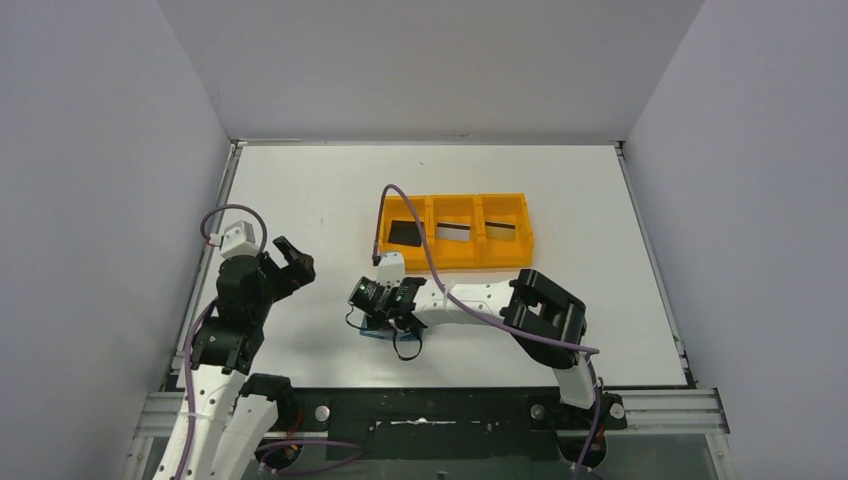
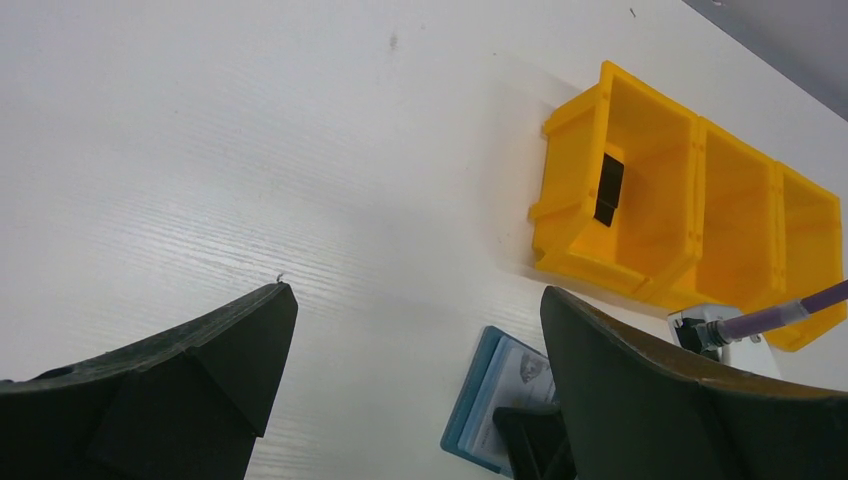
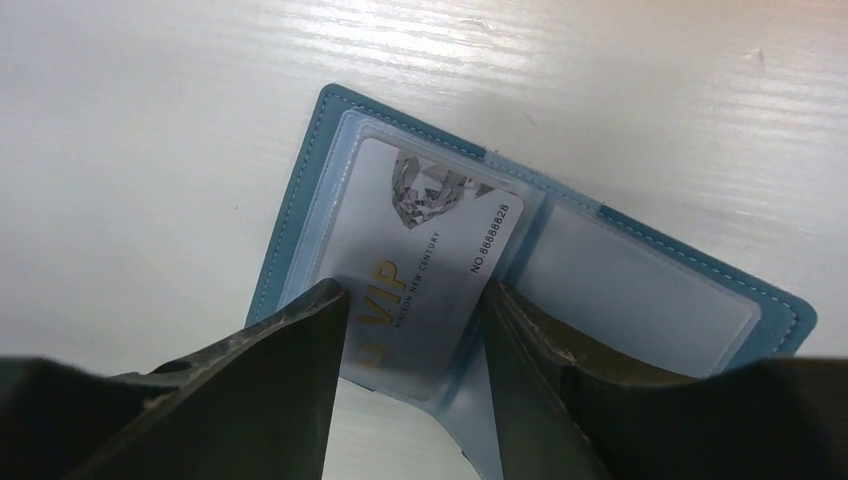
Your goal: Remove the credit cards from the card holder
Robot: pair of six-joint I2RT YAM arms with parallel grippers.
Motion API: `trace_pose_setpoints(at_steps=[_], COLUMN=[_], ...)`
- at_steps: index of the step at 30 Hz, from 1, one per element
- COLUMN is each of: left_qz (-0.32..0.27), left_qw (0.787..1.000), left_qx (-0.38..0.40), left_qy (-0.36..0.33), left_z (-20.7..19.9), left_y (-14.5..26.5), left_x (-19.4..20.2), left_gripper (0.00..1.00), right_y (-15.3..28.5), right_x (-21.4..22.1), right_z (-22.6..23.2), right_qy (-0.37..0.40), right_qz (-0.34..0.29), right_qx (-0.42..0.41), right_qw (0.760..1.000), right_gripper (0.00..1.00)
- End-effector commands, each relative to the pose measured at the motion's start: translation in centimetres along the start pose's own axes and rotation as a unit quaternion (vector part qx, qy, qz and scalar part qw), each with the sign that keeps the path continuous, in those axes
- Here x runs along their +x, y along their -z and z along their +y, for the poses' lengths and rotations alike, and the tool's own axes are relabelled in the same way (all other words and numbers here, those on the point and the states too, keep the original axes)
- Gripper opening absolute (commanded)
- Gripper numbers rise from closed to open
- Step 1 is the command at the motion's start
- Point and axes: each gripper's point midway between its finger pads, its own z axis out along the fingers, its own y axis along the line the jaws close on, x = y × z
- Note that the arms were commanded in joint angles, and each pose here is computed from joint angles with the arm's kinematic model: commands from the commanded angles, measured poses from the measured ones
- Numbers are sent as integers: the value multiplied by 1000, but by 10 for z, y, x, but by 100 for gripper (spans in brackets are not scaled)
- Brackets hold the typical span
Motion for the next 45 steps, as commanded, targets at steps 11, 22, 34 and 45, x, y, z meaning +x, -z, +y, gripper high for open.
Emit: trace_pose_setpoints(at_steps=[11,22,34,45], left_qz=[-5,1,0,2], left_qw=[1000,1000,1000,1000], left_qx=[12,13,13,16], left_qy=[4,2,1,-1], left_z=[-8,-9,-9,-10], left_y=[-4,-5,-4,-5], left_x=[-6,-3,-4,-3], left_gripper=[96,96,95,95], right_y=[12,17,14,7], right_x=[-19,-27,4,24], right_z=[-9,-3,-22,-69], right_qy=[17,49,118,150], right_qz=[-30,-38,-7,26], right_qx=[-15,-67,-104,-129], right_qw=[999,996,988,980], right_gripper=[14,0,11,19])
